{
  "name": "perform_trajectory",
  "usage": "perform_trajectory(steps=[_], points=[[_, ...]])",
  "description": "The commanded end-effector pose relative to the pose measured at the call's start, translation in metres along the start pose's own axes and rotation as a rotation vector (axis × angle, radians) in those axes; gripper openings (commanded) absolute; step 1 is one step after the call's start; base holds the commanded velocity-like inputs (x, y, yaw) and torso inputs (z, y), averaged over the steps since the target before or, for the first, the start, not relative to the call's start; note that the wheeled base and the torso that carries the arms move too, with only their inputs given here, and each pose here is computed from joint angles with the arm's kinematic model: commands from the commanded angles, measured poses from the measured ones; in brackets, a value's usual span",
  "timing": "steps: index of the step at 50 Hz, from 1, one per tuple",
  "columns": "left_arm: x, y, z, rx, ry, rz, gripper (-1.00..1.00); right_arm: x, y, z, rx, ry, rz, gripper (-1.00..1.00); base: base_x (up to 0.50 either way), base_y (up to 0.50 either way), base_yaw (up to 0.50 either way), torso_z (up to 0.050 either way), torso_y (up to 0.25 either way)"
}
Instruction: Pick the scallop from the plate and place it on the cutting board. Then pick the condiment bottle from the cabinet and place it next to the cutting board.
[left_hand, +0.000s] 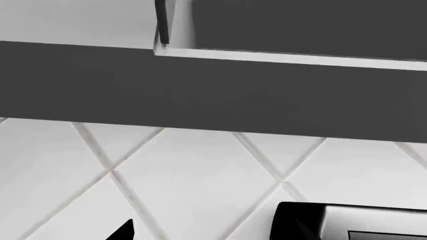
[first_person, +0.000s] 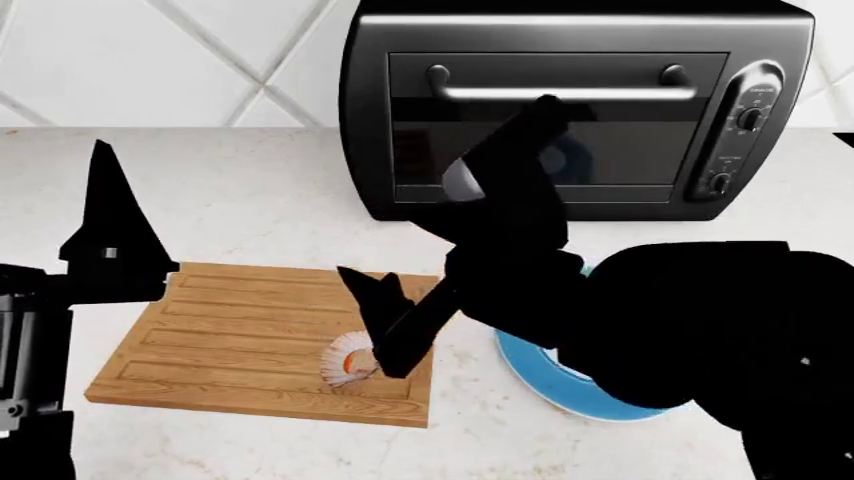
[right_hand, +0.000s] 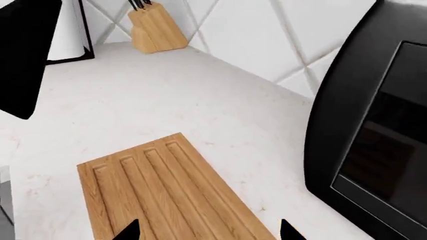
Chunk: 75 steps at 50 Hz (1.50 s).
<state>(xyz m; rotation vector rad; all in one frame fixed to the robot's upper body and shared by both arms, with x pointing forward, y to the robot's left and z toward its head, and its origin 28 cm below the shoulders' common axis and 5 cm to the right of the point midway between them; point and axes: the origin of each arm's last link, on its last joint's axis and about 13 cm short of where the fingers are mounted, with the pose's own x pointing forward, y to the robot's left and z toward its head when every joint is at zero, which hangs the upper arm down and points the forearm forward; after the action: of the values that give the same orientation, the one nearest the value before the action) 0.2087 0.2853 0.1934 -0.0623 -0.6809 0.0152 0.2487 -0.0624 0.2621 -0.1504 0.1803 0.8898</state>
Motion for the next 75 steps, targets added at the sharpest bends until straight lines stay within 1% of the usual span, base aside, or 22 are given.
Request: perform_trajectory(steps=[1,3,9,16,23,27,32,38,45,57,69,75], points=[[-0.003,-0.006,0.004,-0.023,0.007,-0.029,1.0,-0.034,0.006,0.004,-0.018,-0.119,-0.122,1.0,0.0,0.0,0.0,0.0,0.0],[-0.004,-0.006,0.004,-0.028,0.01,-0.032,1.0,-0.038,0.007,0.005,-0.025,-0.151,-0.137,1.0,0.0,0.0,0.0,0.0,0.0],[-0.006,-0.007,0.005,-0.036,0.013,-0.034,1.0,-0.048,0.009,0.003,-0.096,-0.281,-0.217,1.0,0.0,0.0,0.0,0.0,0.0],[-0.009,-0.009,0.007,-0.041,0.011,-0.041,1.0,-0.06,0.012,0.001,-0.154,-0.405,-0.318,1.0,0.0,0.0,0.0,0.0,0.0],[-0.008,-0.01,0.008,-0.041,0.007,-0.048,1.0,-0.076,0.015,0.014,-0.213,-0.504,-0.435,1.0,0.0,0.0,0.0,0.0,0.0],[-0.007,-0.011,0.012,-0.04,-0.002,-0.053,1.0,-0.081,0.014,0.022,-0.265,-0.546,-0.505,1.0,0.0,0.0,0.0,0.0,0.0],[-0.007,-0.012,0.018,-0.041,-0.019,-0.065,1.0,-0.088,0.01,0.035,-0.292,-0.579,-0.563,1.0,0.0,0.0,0.0,0.0,0.0],[-0.009,-0.014,0.021,-0.042,-0.024,-0.075,1.0,-0.096,0.006,0.052,-0.287,-0.6,-0.615,1.0,0.0,0.0,0.0,0.0,0.0],[-0.008,-0.014,0.019,-0.041,-0.02,-0.08,1.0,-0.103,0.002,0.069,-0.285,-0.626,-0.679,1.0,0.0,0.0,0.0,0.0,0.0],[-0.009,-0.014,0.017,-0.048,-0.015,-0.086,1.0,-0.112,-0.005,0.08,-0.274,-0.627,-0.779,1.0,0.0,0.0,0.0,0.0,0.0],[-0.008,-0.013,0.015,-0.047,-0.01,-0.09,1.0,-0.12,-0.004,0.087,-0.314,-0.616,-0.86,1.0,0.0,0.0,0.0,0.0,0.0],[-0.008,-0.014,0.015,-0.046,-0.009,-0.095,1.0,-0.124,-0.006,0.094,-0.324,-0.619,-0.875,1.0,0.0,-0.01,0.0,0.0,0.0]])
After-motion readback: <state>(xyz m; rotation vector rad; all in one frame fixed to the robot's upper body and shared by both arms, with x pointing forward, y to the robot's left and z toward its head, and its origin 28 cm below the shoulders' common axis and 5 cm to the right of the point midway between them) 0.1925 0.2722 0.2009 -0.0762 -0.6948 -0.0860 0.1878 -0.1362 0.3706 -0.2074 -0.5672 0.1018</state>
